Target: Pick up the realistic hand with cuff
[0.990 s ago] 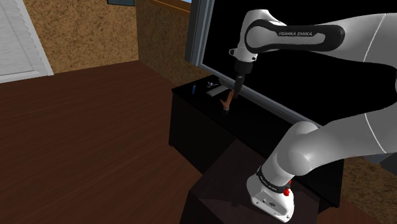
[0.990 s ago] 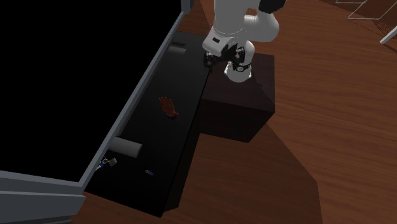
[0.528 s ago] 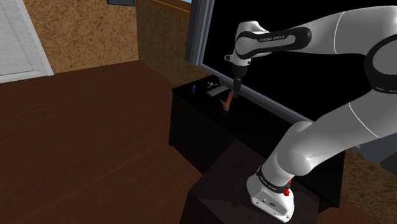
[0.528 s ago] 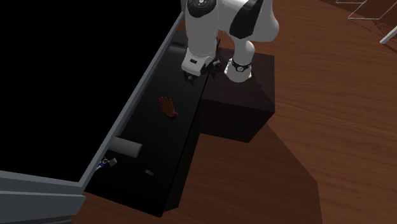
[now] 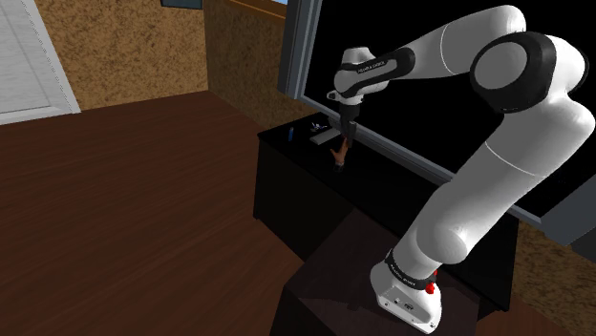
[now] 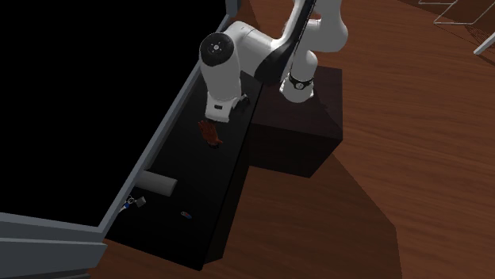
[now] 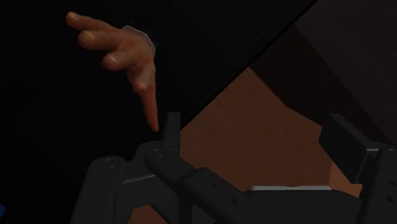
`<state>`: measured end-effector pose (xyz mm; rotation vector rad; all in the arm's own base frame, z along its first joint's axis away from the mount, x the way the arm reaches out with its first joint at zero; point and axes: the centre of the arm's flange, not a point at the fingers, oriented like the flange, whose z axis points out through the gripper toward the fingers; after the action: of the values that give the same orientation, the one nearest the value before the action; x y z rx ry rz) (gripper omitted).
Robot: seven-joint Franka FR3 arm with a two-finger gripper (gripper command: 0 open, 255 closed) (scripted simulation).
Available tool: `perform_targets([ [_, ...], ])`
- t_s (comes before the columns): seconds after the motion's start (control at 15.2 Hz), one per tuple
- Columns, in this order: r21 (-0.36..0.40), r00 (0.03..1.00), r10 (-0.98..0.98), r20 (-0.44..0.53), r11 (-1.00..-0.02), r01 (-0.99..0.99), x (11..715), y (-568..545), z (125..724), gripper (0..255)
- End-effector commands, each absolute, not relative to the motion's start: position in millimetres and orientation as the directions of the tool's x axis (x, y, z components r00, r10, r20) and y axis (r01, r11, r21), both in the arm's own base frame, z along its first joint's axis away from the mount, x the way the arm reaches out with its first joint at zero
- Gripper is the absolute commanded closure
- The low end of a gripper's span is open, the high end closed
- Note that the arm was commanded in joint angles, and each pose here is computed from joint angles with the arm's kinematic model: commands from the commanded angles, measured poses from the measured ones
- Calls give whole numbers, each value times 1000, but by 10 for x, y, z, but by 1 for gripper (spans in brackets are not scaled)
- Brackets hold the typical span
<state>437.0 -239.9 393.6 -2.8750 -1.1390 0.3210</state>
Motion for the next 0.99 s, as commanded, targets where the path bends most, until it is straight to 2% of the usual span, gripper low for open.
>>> perform_targets([
  [0.0, -113, 664, 724, -187, -687, 718, 4510, -2557, 3772, 0],
  [0.33, -130, 564, 801, -202, -593, 795, 4874, -2836, 3449, 0],
  [0.92, -130, 564, 801, -202, -593, 795, 4874, -2836, 3049, 0],
])
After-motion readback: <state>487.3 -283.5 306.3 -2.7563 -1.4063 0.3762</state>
